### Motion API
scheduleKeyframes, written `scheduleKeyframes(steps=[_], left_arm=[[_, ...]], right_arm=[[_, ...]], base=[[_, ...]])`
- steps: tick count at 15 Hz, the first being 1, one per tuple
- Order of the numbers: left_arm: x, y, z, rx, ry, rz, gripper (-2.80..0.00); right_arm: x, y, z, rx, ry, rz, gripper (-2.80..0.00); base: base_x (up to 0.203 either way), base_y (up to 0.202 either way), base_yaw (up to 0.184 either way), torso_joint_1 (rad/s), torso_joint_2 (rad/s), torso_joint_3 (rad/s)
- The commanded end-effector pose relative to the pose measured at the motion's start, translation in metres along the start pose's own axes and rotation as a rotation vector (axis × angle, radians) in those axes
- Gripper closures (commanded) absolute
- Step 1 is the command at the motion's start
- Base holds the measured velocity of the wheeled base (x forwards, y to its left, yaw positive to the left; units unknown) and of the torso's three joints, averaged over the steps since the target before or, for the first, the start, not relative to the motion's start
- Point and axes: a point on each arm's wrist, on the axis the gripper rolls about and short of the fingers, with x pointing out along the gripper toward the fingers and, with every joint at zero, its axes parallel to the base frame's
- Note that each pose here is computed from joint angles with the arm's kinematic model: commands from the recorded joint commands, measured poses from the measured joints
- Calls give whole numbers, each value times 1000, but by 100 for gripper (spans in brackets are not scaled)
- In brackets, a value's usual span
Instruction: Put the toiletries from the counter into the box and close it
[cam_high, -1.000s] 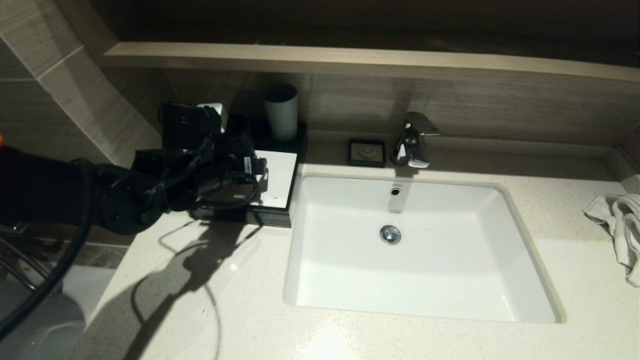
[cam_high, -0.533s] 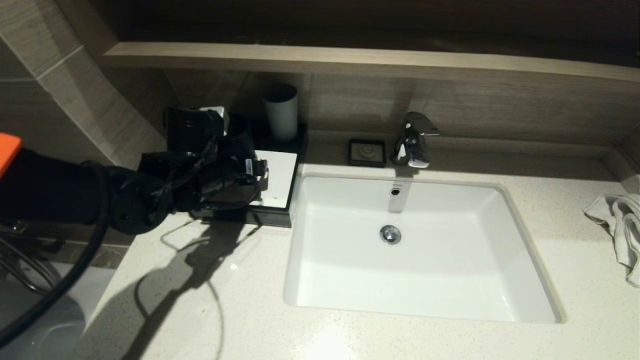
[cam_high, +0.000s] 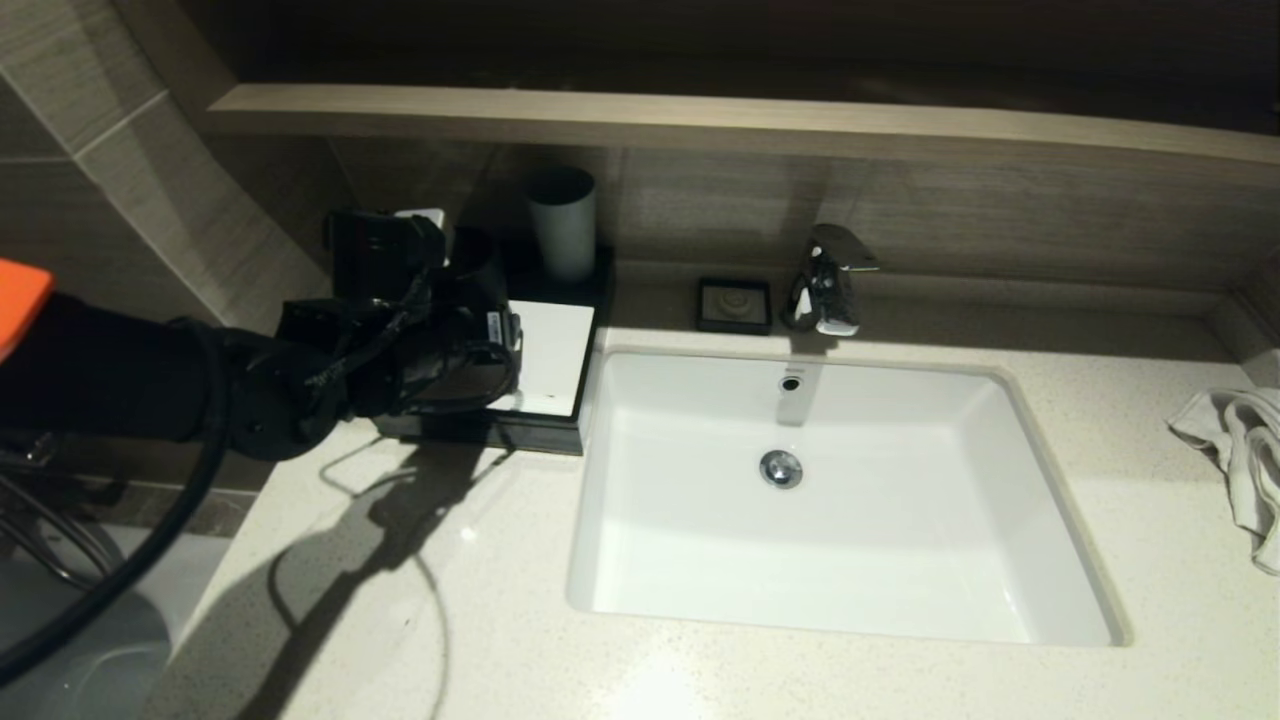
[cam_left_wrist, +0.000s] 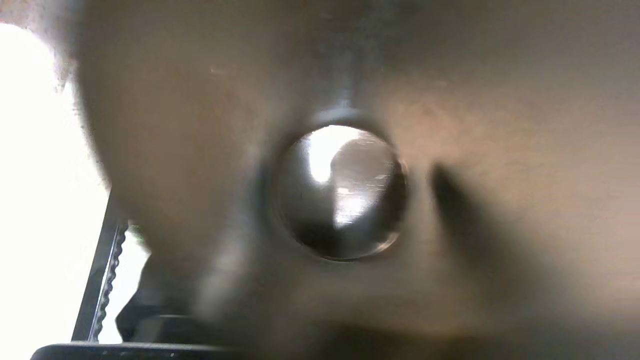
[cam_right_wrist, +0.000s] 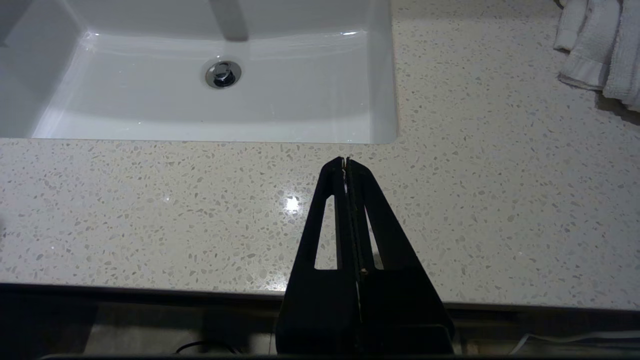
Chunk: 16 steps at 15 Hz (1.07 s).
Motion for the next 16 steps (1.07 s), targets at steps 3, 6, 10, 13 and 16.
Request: scheduleKeyframes(steps=[3, 6, 10, 13, 16], left_arm=[[1, 0, -1, -2, -4, 2, 0], [-2, 1, 3, -8, -16, 3, 0], [3, 13, 15, -26, -56, 35, 0], [8, 16, 18, -21, -66, 45, 0], [15, 16, 23, -24, -80, 49, 0]], right_arm=[[0, 0, 0, 0, 2, 0, 0], [0, 0, 0, 0, 2, 1, 0], [0, 0, 0, 0, 2, 1, 0], [0, 0, 0, 0, 2, 0, 0], [0, 0, 0, 0, 0, 0, 0]], base=[[0, 0, 0, 0, 0, 0], [0, 0, 0, 0, 0, 0], [0, 0, 0, 0, 0, 0], [0, 0, 0, 0, 0, 0], [0, 0, 0, 0, 0, 0]])
